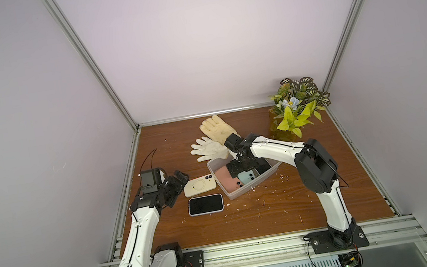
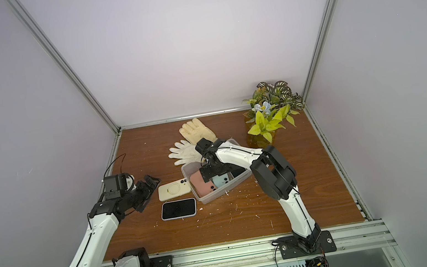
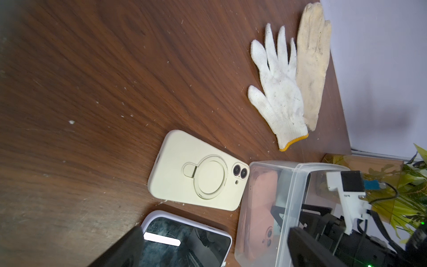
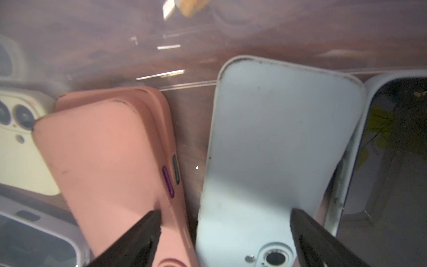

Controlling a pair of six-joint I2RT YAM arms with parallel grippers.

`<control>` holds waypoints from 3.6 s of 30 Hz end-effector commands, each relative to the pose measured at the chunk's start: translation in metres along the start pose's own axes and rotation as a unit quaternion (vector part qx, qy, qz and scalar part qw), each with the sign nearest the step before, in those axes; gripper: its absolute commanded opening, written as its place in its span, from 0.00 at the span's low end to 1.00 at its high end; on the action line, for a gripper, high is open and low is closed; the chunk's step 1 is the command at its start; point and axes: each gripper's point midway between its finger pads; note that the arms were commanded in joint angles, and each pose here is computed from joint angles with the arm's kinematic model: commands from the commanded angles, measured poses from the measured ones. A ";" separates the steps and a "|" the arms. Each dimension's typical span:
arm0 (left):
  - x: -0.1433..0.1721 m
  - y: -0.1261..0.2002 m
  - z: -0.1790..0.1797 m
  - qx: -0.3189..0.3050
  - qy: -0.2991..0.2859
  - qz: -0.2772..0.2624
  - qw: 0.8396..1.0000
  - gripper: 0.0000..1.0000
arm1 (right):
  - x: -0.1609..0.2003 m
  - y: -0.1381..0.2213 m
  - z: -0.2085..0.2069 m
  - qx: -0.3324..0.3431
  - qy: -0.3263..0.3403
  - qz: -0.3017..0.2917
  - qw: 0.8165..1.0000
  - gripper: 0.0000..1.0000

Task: Take the phone out of the storage box
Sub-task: Move the storage box to the center of the board, then place the phone at the center of the board.

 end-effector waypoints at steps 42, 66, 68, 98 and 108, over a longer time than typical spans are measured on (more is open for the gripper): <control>0.000 -0.004 -0.009 -0.004 -0.015 0.018 1.000 1.00 | -0.113 -0.021 -0.066 0.077 -0.027 -0.046 0.996 0.82; 0.005 0.000 -0.034 0.034 -0.039 0.028 0.998 1.00 | -0.145 0.166 -0.069 0.086 -0.036 -0.197 0.976 0.79; 0.004 0.000 -0.038 0.040 -0.042 0.025 0.998 1.00 | -0.135 0.186 -0.067 0.087 -0.039 -0.197 0.976 0.79; 0.091 -0.027 -0.128 0.115 -0.184 0.123 0.968 1.00 | 0.098 0.045 -0.011 0.040 -0.151 -0.112 0.981 0.80; 0.091 -0.027 -0.117 0.109 -0.180 0.121 0.970 1.00 | 0.116 0.005 -0.007 0.051 -0.103 -0.057 0.992 0.92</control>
Point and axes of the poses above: each gripper's point midway between its finger pads, its own y axis back along the fingers, its own z axis along the line the jaws close on, x = y × z, and after that the axes turned 14 degrees about y, right-handed
